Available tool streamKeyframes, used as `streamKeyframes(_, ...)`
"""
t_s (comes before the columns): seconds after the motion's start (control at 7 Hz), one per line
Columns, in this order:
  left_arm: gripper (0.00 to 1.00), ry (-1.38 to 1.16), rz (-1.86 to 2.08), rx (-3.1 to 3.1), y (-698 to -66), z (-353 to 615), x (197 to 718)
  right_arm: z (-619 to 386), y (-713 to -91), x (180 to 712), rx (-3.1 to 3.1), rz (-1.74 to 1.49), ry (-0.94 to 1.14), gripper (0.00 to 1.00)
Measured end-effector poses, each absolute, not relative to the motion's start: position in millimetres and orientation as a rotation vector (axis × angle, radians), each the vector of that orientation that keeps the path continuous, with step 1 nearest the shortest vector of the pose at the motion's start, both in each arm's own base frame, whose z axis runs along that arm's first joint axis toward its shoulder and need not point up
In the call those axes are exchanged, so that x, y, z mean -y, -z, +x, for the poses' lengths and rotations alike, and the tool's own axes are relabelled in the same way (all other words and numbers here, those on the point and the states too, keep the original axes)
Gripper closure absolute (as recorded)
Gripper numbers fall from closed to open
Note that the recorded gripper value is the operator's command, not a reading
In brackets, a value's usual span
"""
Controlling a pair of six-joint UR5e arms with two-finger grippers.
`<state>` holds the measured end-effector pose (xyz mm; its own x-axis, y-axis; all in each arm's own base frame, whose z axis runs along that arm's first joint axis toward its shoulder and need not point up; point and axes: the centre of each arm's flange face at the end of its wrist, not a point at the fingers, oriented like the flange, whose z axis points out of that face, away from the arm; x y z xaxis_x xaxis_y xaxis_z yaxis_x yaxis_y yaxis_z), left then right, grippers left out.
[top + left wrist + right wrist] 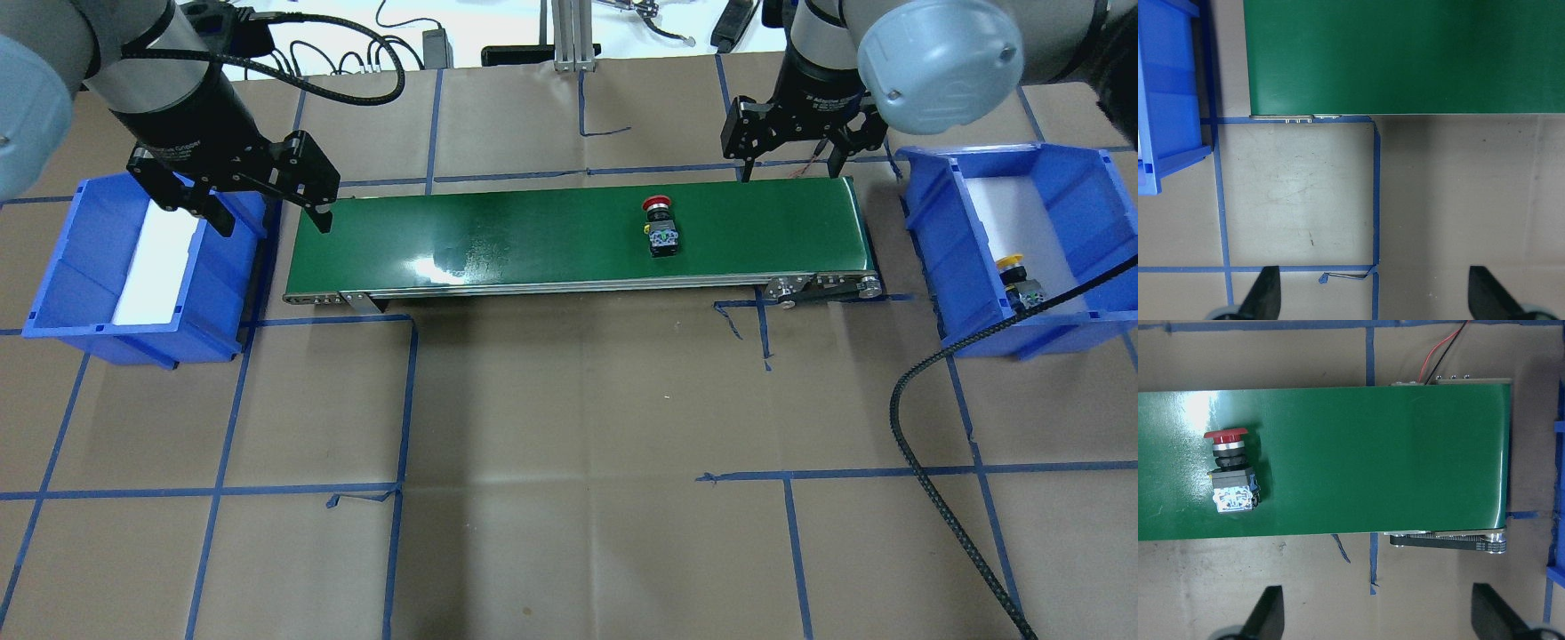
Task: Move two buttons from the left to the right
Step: 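Lower the right gripper onto the red button and grasp it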
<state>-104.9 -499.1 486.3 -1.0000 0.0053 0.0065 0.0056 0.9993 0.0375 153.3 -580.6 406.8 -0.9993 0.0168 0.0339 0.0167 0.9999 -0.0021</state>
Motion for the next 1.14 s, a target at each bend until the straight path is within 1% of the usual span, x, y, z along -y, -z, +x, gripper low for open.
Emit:
streamKeyframes(0.29, 0.0, 0.059, -0.009, 3.135, -486.3, -104.9, 499.1, 159.2, -384.0, 586.0, 3.122, -0.016, -0.029, 0.01)
streamKeyframes(0.71, 0.0, 0.059, -0.009, 3.135, -486.3, -104.9, 499.1, 184.0, -345.8, 608.0, 3.153, 0.038, -0.116, 0.01)
streamKeyframes(0.86, 0.0, 0.059, -0.008, 3.135, -486.3, -104.9, 499.1, 189.0, -333.2, 613.2, 3.154, 0.049, -0.119, 0.01)
streamKeyframes(1.14, 0.0, 0.059, -0.008, 3.135, -486.3, -104.9, 499.1, 192.0, -298.0, 620.4, 3.153, 0.058, -0.052, 0.01)
